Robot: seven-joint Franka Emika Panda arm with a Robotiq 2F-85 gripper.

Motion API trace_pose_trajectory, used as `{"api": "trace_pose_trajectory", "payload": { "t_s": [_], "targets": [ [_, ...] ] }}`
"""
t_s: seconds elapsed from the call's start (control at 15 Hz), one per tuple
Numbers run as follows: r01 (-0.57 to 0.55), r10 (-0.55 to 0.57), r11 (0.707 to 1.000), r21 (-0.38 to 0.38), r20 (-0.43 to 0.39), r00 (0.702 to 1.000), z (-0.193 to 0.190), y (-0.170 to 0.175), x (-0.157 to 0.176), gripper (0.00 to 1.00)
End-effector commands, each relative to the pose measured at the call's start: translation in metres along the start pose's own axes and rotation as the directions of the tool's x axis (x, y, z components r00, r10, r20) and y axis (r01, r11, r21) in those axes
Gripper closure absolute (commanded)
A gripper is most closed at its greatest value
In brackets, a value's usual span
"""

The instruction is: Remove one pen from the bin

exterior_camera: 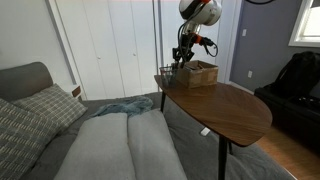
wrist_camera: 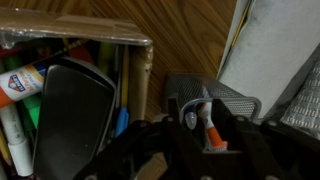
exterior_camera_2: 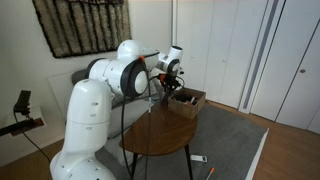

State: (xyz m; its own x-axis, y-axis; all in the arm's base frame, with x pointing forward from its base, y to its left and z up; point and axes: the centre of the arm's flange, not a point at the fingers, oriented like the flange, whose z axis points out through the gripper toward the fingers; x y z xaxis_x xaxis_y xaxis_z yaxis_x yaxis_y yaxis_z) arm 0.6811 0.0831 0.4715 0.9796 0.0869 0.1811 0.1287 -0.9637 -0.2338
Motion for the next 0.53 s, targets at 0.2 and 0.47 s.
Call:
{"api": "trace_pose_trajectory", "payload": {
  "t_s": [0.2,0.47],
  "targets": [
    [-0.012,0.01,0.999,-0.034,-0.043,0.999,-0.0031,-0.0095,-0.0023,0.65],
    [-0.012,0.011,0.999,-0.037,-0.03,0.999,-0.0009,-0.0124,-0.0026,0.9]
  ]
}}
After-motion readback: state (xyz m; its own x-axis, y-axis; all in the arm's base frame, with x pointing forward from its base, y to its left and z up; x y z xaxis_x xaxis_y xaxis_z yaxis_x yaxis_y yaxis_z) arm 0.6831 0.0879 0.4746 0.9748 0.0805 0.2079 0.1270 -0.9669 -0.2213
